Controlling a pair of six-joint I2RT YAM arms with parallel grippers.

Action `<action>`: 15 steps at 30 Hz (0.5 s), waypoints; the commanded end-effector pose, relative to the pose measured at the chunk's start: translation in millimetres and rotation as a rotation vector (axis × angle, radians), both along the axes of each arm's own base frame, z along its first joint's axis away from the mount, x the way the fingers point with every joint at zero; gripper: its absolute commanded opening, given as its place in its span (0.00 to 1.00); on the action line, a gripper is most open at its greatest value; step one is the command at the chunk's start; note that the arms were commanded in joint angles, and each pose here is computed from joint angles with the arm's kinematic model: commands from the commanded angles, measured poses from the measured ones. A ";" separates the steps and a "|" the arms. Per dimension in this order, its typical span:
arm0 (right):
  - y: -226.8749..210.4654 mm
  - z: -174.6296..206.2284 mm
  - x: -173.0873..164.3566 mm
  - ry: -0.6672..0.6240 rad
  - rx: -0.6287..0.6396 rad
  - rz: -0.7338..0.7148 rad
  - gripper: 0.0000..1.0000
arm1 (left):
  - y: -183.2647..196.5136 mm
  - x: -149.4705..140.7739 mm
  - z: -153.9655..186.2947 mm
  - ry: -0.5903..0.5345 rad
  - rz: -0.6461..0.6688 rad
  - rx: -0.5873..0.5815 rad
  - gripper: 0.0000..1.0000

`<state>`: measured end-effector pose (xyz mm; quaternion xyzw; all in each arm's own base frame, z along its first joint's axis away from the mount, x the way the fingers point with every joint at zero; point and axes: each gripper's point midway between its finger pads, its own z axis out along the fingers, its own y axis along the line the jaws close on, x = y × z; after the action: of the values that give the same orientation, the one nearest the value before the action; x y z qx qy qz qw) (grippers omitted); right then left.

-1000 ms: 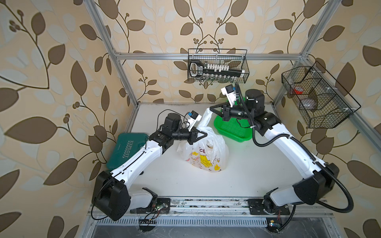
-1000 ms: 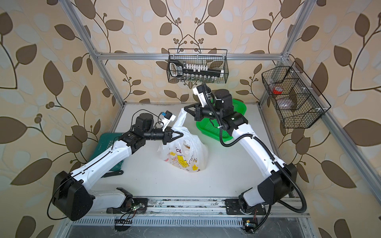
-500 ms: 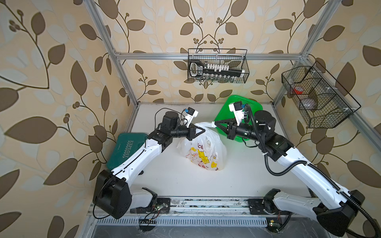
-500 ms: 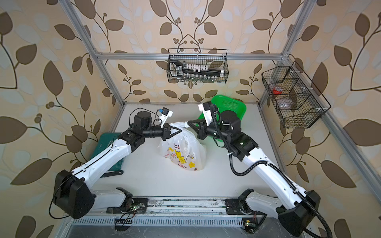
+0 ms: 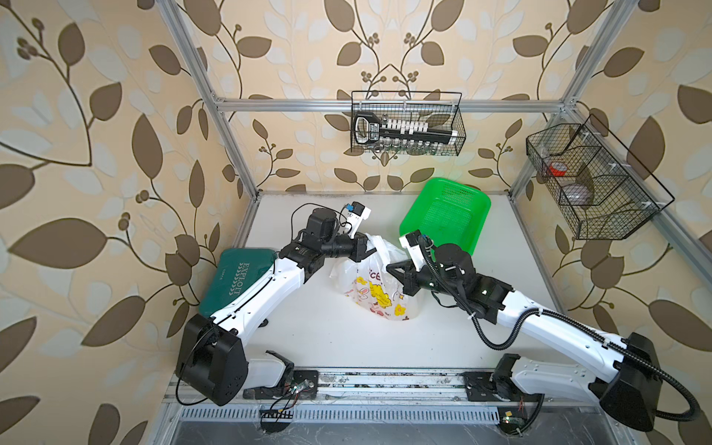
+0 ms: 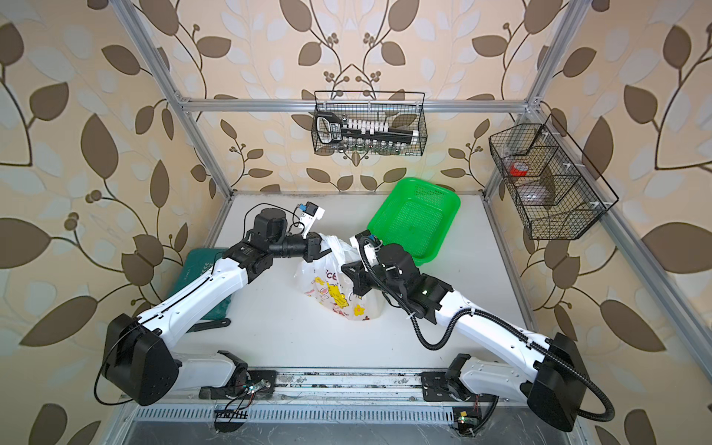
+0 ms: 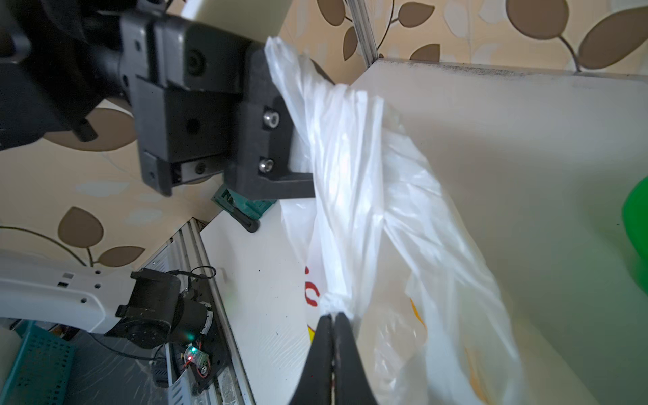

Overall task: Place the pears into plastic bags & tie knots
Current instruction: Tie the plastic bag at the center of the board.

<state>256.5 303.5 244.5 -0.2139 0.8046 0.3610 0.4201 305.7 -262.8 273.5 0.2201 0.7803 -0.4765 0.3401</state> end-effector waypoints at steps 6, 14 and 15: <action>-2.2 -47.7 20.7 0.072 -0.101 -0.076 0.00 | 2.9 -5.7 42.2 -0.109 -0.011 -0.076 0.00; -10.3 -44.2 21.4 0.061 -0.096 -0.094 0.00 | 0.8 -20.2 34.0 -0.091 -0.082 -0.068 0.32; -10.1 -43.0 21.2 0.060 -0.091 -0.094 0.00 | 0.7 -21.6 32.6 -0.085 -0.088 -0.065 0.35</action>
<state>281.1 302.6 215.0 -0.1925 0.8271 0.3254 0.4160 295.0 -263.7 280.1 0.2348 0.7706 -0.4894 0.3339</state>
